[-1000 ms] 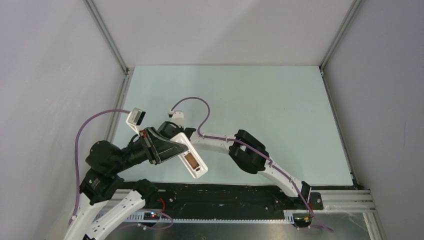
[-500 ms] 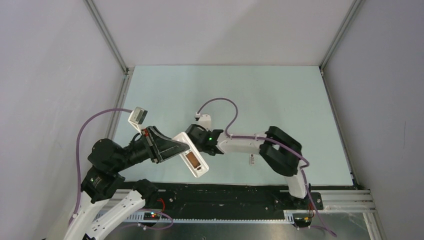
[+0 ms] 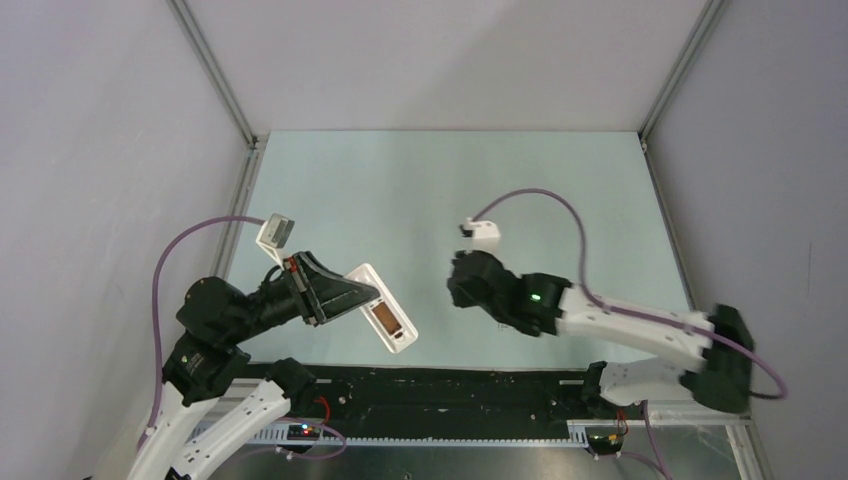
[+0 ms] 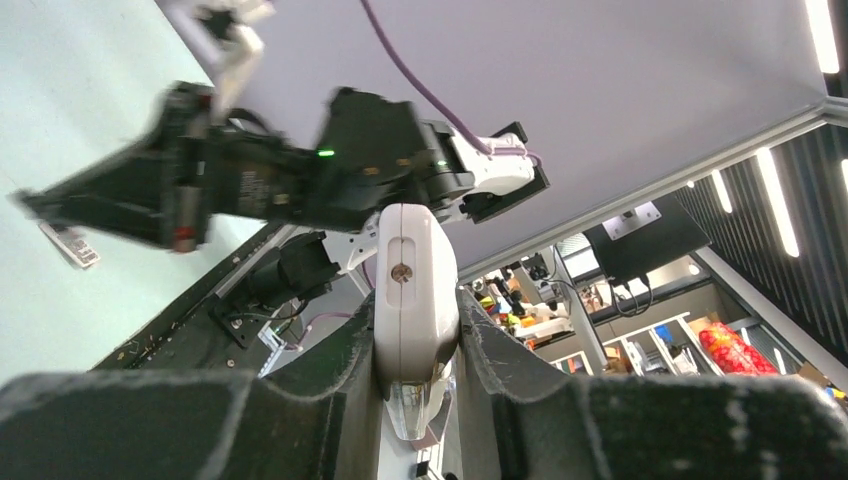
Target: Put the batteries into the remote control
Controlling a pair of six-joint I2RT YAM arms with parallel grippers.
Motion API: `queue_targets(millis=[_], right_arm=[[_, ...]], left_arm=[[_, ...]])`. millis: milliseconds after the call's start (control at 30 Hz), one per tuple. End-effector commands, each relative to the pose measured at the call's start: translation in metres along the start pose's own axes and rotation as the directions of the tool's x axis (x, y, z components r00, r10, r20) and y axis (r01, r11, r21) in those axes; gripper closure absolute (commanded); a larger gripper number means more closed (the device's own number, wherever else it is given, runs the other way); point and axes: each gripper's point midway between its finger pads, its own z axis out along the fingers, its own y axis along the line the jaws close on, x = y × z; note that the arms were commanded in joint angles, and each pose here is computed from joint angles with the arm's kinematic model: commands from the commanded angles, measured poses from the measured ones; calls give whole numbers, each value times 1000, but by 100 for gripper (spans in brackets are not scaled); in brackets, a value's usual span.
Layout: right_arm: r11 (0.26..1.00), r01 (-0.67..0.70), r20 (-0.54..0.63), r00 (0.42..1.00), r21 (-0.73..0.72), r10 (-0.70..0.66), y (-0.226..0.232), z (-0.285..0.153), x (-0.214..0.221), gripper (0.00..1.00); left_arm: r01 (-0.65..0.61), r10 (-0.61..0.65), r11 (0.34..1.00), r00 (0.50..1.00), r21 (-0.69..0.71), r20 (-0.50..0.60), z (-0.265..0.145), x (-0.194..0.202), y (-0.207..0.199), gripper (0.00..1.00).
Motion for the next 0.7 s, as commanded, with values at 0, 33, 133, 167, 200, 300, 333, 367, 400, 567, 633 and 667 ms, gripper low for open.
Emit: queue_targets(millis=[0, 33, 133, 167, 200, 300, 333, 367, 400, 567, 633, 667], right_arm=[[994, -24, 130, 991, -104, 38, -20, -58, -24, 100], [987, -6, 171, 985, -160, 34, -25, -76, -29, 100], [944, 36, 251, 967, -327, 50, -17, -112, -40, 100], [927, 61, 273, 961, -371, 46, -17, -124, -42, 100], [913, 92, 287, 958, -397, 28, -15, -132, -43, 100], [870, 146, 323, 946, -471, 16, -12, -154, -47, 100], [850, 173, 329, 944, -497, 1, -7, -159, -46, 100], [835, 186, 337, 941, -518, 0, -5, -165, -46, 100], [811, 211, 348, 937, -546, -9, 0, -171, -47, 100], [667, 334, 429, 903, -667, -23, 27, -208, -50, 100], [593, 377, 468, 884, -712, -1, 40, -227, -54, 100], [553, 403, 482, 876, -729, -4, 44, -235, -52, 100]], left_arm=[[-27, 27, 1000, 999, -7, 18, 3, -3, 6, 100], [-24, 24, 1000, 999, -16, 21, 4, -3, 10, 100], [-22, 23, 999, 999, -33, 28, 6, -4, 17, 100], [-21, 22, 999, 999, -39, 31, 7, -4, 19, 100], [-21, 23, 999, 999, -43, 31, 7, -4, 21, 100], [-20, 22, 998, 999, -51, 35, 8, -4, 24, 100], [-17, 19, 998, 999, -55, 33, 8, -3, 26, 100], [-15, 17, 998, 999, -57, 32, 9, -3, 27, 100], [-11, 13, 998, 999, -60, 31, 9, -2, 28, 100], [9, -8, 998, 1000, -68, 17, 10, 2, 34, 100], [14, -13, 998, 1000, -68, 7, 10, 5, 35, 100], [16, -17, 998, 1000, -66, -4, 11, 8, 36, 100]])
